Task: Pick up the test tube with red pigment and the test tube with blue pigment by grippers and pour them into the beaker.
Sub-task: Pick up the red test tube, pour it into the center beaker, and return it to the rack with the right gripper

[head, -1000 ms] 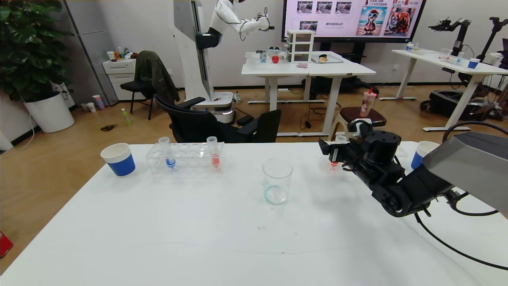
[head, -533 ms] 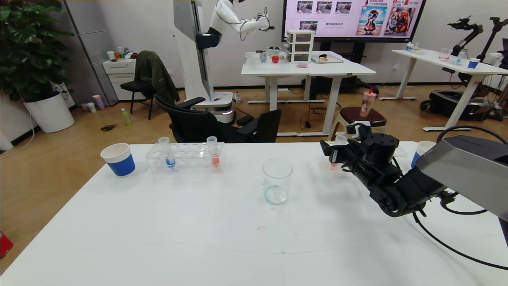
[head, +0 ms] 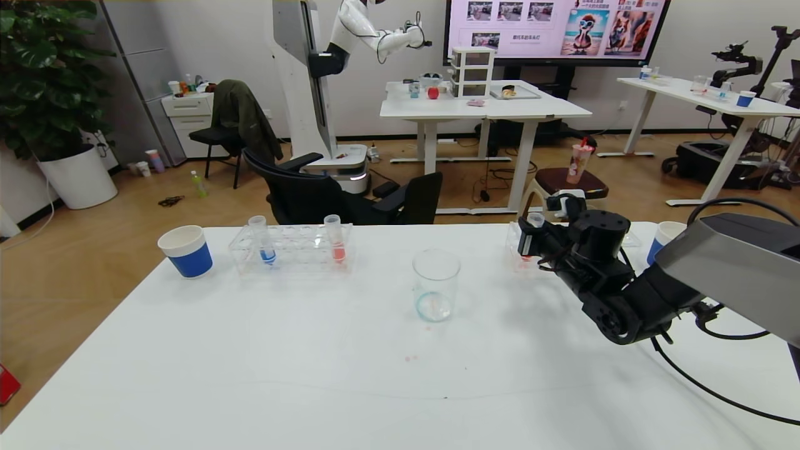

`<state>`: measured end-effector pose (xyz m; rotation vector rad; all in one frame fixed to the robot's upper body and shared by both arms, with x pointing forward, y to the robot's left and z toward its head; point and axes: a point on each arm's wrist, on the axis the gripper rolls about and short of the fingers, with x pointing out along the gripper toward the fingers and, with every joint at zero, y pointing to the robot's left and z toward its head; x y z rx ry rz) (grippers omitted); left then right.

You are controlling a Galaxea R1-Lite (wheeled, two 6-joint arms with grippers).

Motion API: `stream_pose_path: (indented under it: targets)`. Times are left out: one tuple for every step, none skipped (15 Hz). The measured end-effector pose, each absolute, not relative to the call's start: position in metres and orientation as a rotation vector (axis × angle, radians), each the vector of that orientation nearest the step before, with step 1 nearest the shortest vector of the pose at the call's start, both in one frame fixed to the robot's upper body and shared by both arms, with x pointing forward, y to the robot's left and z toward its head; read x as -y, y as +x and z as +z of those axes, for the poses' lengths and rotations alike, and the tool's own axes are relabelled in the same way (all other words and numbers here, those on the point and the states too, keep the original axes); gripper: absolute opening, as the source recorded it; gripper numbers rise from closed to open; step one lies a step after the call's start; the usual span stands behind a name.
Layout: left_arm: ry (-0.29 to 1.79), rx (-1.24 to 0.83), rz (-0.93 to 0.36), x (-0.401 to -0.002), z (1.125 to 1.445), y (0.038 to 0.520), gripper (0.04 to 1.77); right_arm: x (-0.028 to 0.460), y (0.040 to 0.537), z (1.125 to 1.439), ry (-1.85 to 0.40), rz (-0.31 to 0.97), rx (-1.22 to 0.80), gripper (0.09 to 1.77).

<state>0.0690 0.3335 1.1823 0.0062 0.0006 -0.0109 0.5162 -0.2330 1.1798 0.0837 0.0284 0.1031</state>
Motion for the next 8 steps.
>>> stream_pose_path:
  targets:
    - [0.006,-0.001,-0.011,-0.333,1.182,0.069,1.74,0.233,0.516,1.183,0.082,0.103,-0.023,0.52]
    - [0.006,0.000,-0.010,-0.333,1.182,0.069,1.74,0.233,0.515,1.187,0.080,0.104,-0.016,0.52]
    - [0.006,-0.001,-0.011,-0.333,1.182,0.069,1.74,0.234,0.514,1.193,0.071,0.106,-0.007,0.52]
    - [0.006,-0.001,-0.010,-0.333,1.182,0.069,1.74,0.234,0.512,1.200,0.059,0.108,0.001,0.52]
    - [0.006,-0.001,-0.011,-0.333,1.182,0.069,1.74,0.234,0.511,1.208,0.050,0.111,0.013,0.52]
    - [0.006,-0.001,-0.011,-0.333,1.182,0.069,1.74,0.235,0.509,1.217,0.042,0.113,0.026,0.52]
    - [0.006,-0.001,-0.011,-0.333,1.182,0.069,1.74,0.236,0.507,1.225,0.037,0.114,0.034,0.52]
    - [0.006,-0.001,-0.010,-0.333,1.182,0.069,1.74,0.237,0.505,1.233,0.033,0.116,0.035,0.52]
